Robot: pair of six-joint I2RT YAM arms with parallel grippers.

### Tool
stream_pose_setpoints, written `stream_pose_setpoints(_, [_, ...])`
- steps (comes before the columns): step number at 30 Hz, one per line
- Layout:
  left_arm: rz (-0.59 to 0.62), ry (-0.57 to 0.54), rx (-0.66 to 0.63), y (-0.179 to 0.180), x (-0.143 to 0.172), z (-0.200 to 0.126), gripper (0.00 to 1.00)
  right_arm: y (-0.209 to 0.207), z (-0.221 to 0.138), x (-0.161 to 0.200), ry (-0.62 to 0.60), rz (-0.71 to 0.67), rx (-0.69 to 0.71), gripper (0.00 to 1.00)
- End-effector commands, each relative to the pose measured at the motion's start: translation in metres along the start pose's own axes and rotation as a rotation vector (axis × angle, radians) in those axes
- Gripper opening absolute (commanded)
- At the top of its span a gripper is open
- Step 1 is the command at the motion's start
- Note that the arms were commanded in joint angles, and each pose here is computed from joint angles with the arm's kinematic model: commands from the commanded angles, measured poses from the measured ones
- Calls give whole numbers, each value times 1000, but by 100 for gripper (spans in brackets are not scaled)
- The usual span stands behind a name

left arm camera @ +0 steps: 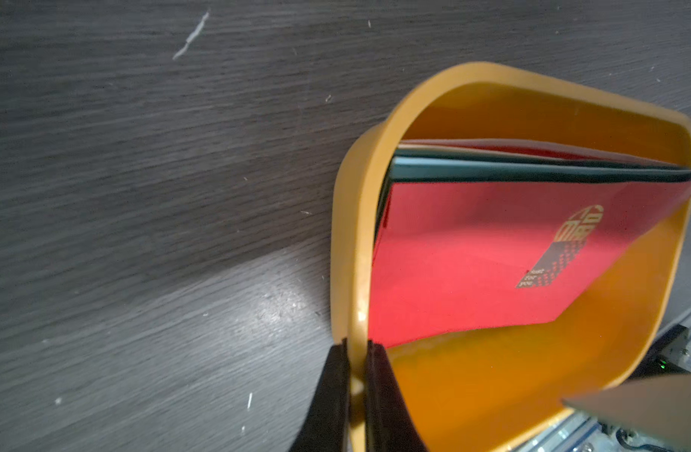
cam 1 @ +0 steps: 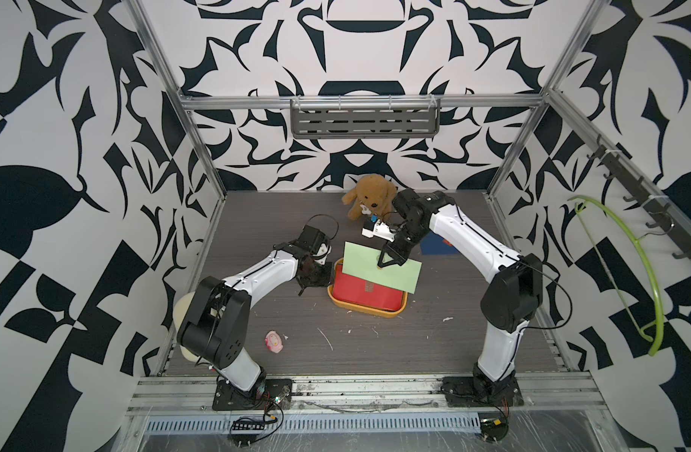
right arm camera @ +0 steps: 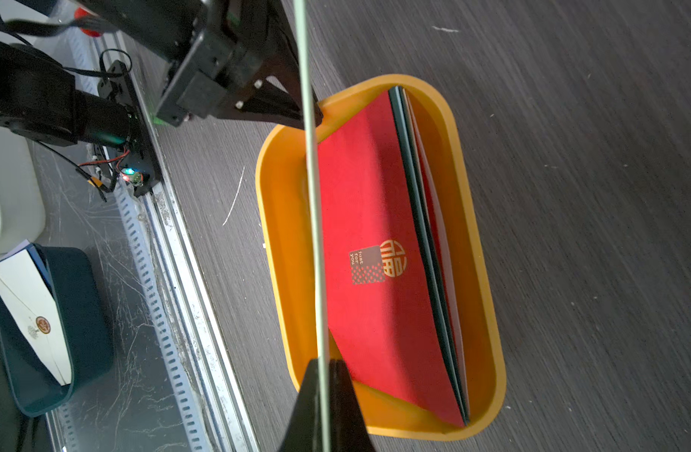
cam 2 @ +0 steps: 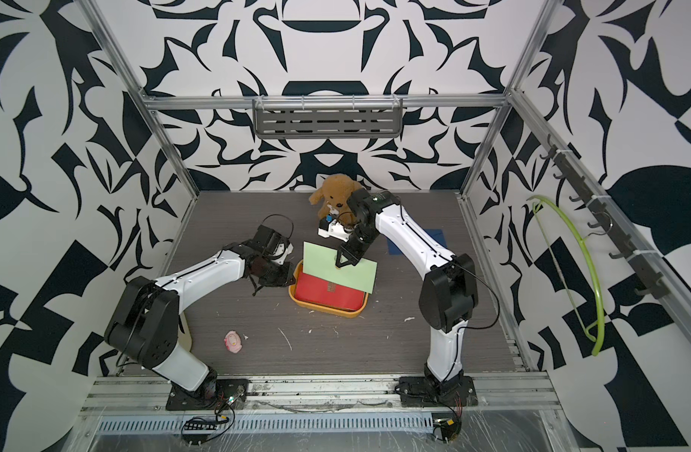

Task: Put the sealed envelopes into the storage box
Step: Place the envelope in the storage box.

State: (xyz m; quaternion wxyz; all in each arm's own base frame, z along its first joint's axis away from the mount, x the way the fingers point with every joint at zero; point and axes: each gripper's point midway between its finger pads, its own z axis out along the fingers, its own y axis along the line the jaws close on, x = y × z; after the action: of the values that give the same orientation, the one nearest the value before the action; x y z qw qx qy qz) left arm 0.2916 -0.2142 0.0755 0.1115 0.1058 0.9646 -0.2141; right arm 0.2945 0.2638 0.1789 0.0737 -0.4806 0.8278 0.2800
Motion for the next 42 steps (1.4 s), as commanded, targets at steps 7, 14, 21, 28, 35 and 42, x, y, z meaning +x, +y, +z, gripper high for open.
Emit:
stream_pose_setpoints(7, [72, 5, 64, -16, 2, -10, 1, -14, 29, -8, 7, -44, 4, 0])
stream_pose_setpoints(14, [78, 7, 54, -15, 5, -13, 1, -24, 47, -10, -6, -29, 16, 0])
stream_pose_setpoints(21, [78, 4, 56, -15, 5, -14, 1, -27, 61, -1, -4, -5, 2, 0])
stream_pose_setpoints(28, [51, -12, 55, -13, 4, -11, 0, -23, 66, 11, -4, 25, -3, 5])
stream_pose_setpoints(35, [-9, -41, 50, -8, 1, -8, 0, -25, 61, 12, -8, 46, 37, 17])
stream_pose_setpoints(42, [-56, -59, 71, -6, -1, -6, 0, -27, 52, 12, -4, 35, 75, 33])
